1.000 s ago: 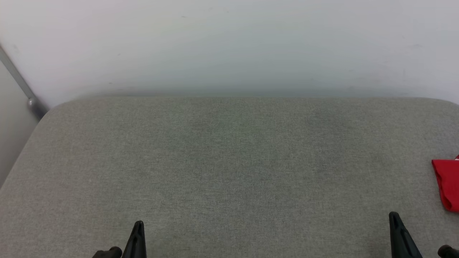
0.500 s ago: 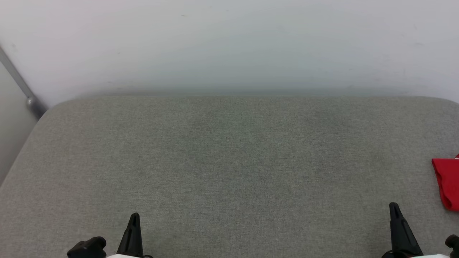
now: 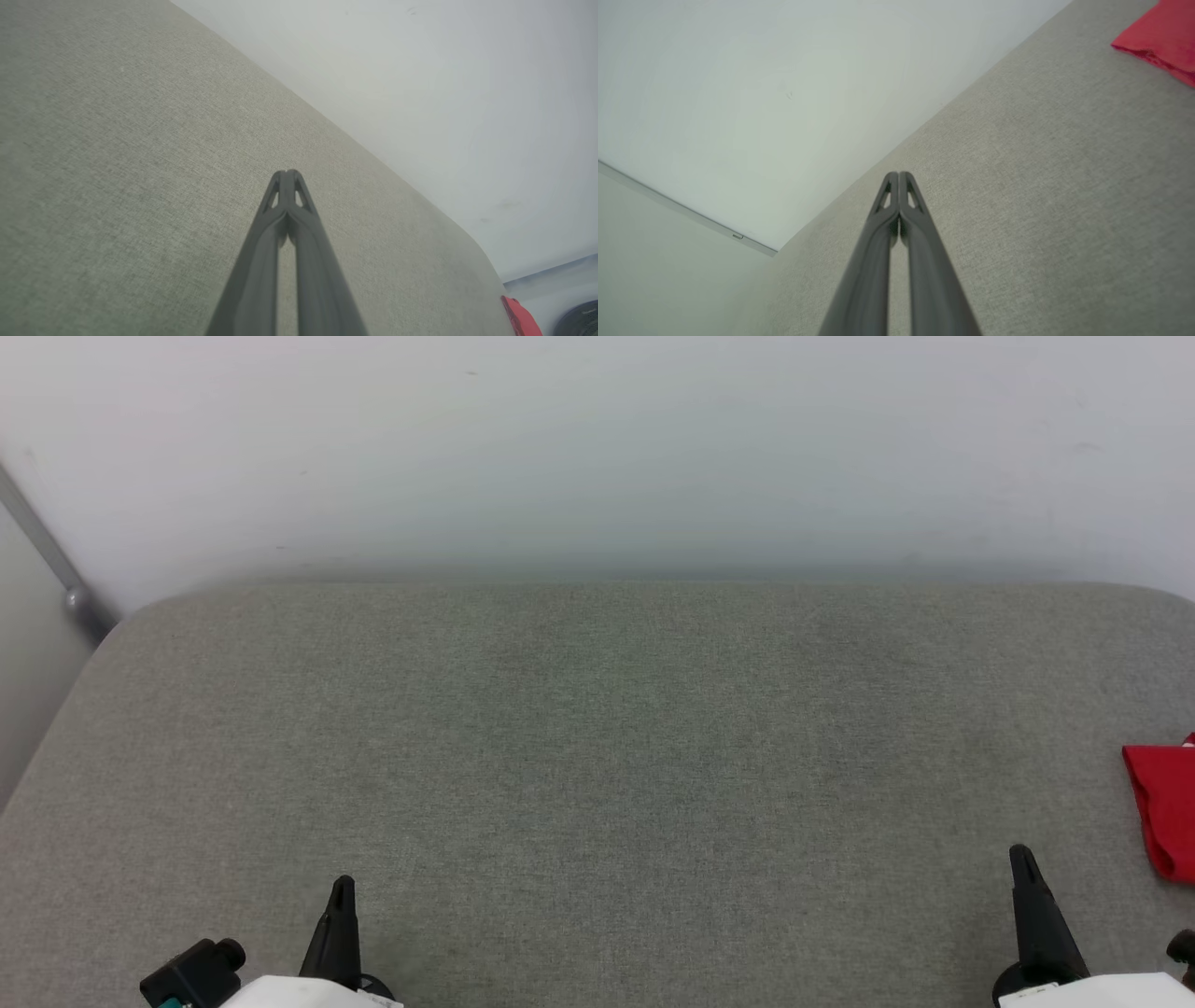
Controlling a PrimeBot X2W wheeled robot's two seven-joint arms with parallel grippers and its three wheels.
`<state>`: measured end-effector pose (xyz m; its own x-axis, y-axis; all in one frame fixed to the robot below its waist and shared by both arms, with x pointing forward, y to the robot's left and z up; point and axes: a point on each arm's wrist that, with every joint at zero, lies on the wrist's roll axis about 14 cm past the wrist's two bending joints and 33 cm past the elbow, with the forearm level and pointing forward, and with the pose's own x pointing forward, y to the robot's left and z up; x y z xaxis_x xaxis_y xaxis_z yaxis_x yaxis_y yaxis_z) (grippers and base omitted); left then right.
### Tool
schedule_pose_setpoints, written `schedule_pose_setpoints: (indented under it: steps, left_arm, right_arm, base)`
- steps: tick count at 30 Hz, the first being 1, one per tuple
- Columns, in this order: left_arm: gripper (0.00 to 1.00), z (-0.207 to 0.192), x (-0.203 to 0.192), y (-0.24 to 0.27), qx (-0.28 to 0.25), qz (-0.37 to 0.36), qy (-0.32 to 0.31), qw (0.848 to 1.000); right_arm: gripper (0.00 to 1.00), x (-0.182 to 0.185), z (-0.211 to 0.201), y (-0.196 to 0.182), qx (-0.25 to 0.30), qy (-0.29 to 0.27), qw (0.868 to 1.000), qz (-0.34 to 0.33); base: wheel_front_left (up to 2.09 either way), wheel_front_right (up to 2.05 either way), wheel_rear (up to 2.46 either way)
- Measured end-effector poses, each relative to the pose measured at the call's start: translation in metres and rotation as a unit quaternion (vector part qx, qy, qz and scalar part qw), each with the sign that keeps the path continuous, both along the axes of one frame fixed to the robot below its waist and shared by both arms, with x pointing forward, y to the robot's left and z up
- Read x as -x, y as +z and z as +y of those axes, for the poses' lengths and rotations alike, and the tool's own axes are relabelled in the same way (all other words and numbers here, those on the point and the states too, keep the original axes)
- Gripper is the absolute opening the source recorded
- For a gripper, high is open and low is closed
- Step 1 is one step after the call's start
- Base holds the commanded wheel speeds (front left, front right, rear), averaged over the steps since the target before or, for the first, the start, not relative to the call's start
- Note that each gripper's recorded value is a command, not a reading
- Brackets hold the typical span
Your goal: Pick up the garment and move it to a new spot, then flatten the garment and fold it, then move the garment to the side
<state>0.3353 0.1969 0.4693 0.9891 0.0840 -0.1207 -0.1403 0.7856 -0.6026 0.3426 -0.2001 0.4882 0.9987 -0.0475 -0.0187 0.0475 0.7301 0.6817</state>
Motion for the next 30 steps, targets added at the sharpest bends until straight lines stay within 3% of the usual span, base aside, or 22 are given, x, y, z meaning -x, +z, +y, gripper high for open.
schedule_pose_setpoints:
  steps: [30]
  left_arm:
    - [0.00,0.002,-0.021,0.009,0.193,-0.015,0.004,0.981]
  right_arm:
    - [0.00,-0.020,0.000,0.003,-0.174,0.000,0.985,0.002]
  base:
    - [0.00,0.00,0.00]
